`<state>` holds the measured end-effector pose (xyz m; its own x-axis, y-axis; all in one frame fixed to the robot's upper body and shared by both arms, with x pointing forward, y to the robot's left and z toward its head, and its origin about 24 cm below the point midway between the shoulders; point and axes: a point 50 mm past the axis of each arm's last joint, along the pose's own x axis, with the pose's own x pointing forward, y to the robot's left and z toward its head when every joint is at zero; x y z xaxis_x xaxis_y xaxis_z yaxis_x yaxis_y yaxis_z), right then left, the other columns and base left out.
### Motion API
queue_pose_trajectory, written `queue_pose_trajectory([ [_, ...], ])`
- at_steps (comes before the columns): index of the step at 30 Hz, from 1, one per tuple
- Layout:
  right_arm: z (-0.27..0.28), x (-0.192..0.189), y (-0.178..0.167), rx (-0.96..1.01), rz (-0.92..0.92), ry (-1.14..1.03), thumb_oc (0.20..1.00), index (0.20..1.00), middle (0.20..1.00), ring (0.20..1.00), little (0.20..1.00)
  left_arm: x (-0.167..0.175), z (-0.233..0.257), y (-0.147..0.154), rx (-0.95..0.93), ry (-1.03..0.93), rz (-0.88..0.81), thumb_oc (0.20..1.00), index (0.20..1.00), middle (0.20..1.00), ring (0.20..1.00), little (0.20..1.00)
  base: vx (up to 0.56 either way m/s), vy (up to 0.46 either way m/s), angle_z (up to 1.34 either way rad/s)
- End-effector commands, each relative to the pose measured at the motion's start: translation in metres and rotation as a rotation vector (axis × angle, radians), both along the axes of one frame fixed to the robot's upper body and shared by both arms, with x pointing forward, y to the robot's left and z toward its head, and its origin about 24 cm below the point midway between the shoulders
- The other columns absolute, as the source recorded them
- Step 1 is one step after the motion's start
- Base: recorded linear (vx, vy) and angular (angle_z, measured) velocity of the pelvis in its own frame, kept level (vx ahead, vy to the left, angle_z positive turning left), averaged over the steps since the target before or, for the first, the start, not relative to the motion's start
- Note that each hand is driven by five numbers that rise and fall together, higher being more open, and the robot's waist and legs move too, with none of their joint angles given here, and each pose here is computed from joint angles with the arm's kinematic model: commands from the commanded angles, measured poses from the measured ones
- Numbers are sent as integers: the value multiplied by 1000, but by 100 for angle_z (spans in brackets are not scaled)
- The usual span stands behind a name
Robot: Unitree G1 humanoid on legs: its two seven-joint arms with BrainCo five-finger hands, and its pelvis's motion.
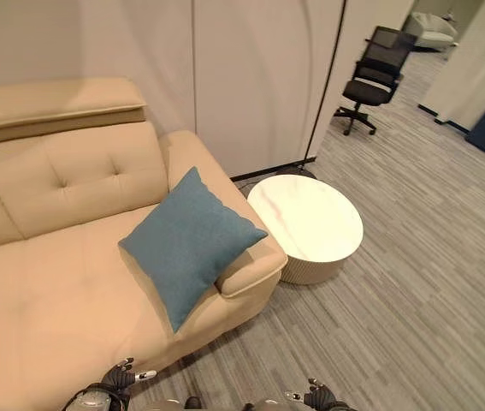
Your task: Pick up all the scattered cushions and arrange them neatly on the sofa.
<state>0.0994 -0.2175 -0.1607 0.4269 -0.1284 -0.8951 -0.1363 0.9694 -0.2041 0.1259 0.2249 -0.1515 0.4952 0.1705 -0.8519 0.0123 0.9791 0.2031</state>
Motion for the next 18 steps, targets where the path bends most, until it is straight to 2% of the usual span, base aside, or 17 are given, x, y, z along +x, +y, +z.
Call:
queue_pose_trajectory([
  [1, 7, 17, -7, -4, -36, -75, 1000, 1000, 1000, 1000, 1000, 28, 13, 5, 6, -132, 43, 1000, 1000, 1000, 1000, 1000, 234, -88, 144],
  [6, 6, 10, -9, -8, -50, -59, 1000, 1000, 1000, 1000, 1000, 26, 12, 4, -3, -124, 50, 1000, 1000, 1000, 1000, 1000, 183, -122, 155],
  [13, 6, 5, -20, -31, -88, -54, 1000, 1000, 1000, 1000, 1000, 32, 15, 3, -25, -154, 77, 1000, 1000, 1000, 1000, 1000, 73, -93, 72],
  [18, 5, 0, -20, -31, -103, -42, 1000, 1000, 1000, 1000, 1000, 34, 16, 3, -20, -159, 68, 1000, 1000, 1000, 1000, 1000, 115, 32, 64],
])
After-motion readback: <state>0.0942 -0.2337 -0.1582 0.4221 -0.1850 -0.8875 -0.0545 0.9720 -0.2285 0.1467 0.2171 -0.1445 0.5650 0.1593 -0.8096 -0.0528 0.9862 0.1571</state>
